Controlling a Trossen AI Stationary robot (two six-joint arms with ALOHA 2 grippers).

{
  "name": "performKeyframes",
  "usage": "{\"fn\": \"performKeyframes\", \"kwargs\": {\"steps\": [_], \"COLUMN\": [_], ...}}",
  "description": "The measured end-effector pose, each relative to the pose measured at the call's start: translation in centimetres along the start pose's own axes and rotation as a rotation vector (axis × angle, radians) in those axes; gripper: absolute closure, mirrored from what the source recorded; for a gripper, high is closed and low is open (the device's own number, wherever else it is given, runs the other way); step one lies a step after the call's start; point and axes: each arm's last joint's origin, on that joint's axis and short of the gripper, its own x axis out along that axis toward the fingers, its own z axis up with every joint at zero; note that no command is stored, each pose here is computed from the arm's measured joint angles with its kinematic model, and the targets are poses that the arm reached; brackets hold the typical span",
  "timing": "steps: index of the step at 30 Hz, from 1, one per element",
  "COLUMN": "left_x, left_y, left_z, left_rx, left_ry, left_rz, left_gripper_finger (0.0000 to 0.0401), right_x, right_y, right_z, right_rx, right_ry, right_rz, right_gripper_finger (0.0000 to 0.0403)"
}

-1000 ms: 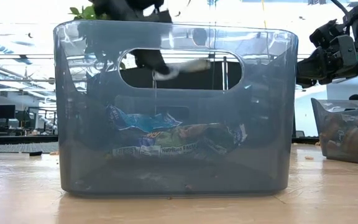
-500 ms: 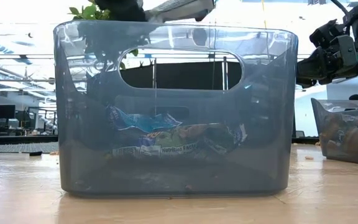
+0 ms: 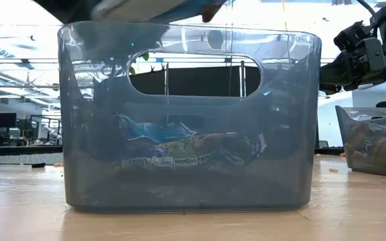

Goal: Pick and place Granola Bars by type
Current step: Put the blue granola bar into the middle black bin

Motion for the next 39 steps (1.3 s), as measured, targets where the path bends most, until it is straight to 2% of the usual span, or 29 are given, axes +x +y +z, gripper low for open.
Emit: {"fn": "performKeyframes", "kwargs": {"steps": [3, 6, 11, 18, 23, 30, 36, 39], "left_x": [1.5, 2.3, 2.2, 1.7, 1.7, 1.7, 1.7, 1.7], "left_y": [0.3, 1.2, 3.2, 4.8, 5.0, 5.0, 5.0, 5.0], "left_z": [-0.4, -0.9, -1.1, -1.0, -0.8, -0.9, -0.7, -0.5], "left_rx": [0.124, 0.18, 0.143, 0.123, 0.147, 0.128, 0.094, 0.094], "left_ry": [0.029, 0.056, 0.058, 0.029, 0.005, 0.007, -0.012, -0.024], "left_rz": [-0.077, -0.086, -0.058, -0.03, -0.022, -0.025, -0.017, -0.015], "left_gripper_finger": [0.0383, 0.039, 0.0376, 0.0387, 0.0369, 0.0389, 0.0331, 0.0316], "right_x": [0.0, 0.0, 0.0, 0.0, 0.0, 0.0, 0.0, 0.0], "right_y": [0.0, 0.0, 0.0, 0.0, 0.0, 0.0, 0.0, 0.0], "right_z": [0.0, 0.0, 0.0, 0.0, 0.0, 0.0, 0.0, 0.0], "right_rx": [0.0, 0.0, 0.0, 0.0, 0.0, 0.0, 0.0, 0.0], "right_ry": [0.0, 0.0, 0.0, 0.0, 0.0, 0.0, 0.0, 0.0], "right_rz": [0.0, 0.0, 0.0, 0.0, 0.0, 0.0, 0.0, 0.0], "right_gripper_finger": [0.0252, 0.0252, 0.0252, 0.0252, 0.0252, 0.0252, 0.0252, 0.0252]}}
